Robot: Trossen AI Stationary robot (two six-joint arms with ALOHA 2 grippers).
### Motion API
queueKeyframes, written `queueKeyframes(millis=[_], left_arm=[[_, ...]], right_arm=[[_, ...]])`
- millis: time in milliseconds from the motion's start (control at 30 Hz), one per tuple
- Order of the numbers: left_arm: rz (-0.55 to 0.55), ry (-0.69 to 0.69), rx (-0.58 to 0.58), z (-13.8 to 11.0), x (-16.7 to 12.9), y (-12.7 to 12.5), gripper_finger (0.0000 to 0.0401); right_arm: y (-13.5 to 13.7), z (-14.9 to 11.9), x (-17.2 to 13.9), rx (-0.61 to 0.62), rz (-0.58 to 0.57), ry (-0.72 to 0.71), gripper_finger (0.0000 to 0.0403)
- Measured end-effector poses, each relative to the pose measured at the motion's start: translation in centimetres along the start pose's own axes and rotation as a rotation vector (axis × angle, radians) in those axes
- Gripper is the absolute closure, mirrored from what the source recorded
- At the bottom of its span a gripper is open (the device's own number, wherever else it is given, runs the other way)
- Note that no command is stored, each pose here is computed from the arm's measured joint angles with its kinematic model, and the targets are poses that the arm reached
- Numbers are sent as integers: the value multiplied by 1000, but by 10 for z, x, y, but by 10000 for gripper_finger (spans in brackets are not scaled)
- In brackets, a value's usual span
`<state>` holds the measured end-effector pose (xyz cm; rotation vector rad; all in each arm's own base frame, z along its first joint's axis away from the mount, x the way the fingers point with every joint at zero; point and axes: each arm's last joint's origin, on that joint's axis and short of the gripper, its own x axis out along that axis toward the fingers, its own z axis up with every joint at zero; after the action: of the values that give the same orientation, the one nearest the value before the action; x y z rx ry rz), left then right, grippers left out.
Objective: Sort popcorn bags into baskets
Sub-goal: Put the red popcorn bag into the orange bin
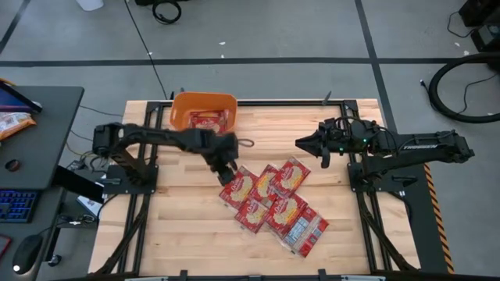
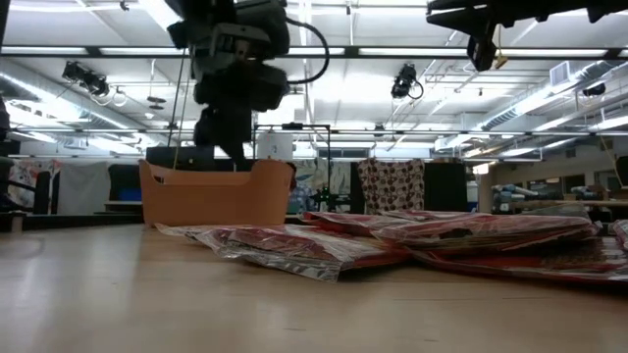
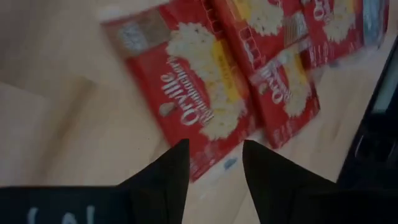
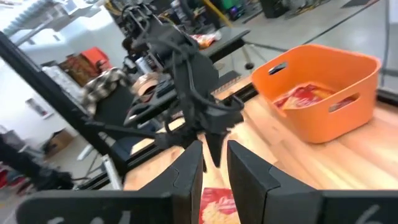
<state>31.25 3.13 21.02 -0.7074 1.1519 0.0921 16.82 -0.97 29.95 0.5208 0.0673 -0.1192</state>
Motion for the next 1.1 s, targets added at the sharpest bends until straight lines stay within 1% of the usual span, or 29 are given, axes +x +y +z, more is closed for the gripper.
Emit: queueKeyframes(millis=[100, 200, 267, 333, 467, 633, 767, 833, 967, 1100], left_arm=[[-5, -40, -129, -11, 18, 4, 248], [2, -76, -241, -18, 29, 13, 248], [33, -92, -293, -23, 34, 19, 248], [61, -105, -316, -26, 36, 21, 248], [101, -136, -305, -28, 42, 17, 247], [147, -141, -328, -30, 52, 17, 247], [136, -145, -352, -28, 64, 19, 247], [109, -153, -358, -25, 70, 19, 247], [60, -119, -378, -23, 79, 20, 247], [40, -117, -355, -22, 83, 20, 250]], right_arm=[[1, -1, 0, 9, 23, 14, 324], [3, -2, 0, 9, 32, 19, 324], [4, -2, 0, 9, 39, 22, 324], [5, -3, 0, 18, 47, 26, 324], [8, -4, -1, 21, 62, 35, 324], [10, -5, -1, 21, 75, 37, 324], [11, -6, -1, 25, 81, 40, 324], [12, -6, -1, 27, 83, 42, 324], [12, -6, -1, 30, 87, 45, 324], [13, -7, -1, 29, 92, 48, 324]])
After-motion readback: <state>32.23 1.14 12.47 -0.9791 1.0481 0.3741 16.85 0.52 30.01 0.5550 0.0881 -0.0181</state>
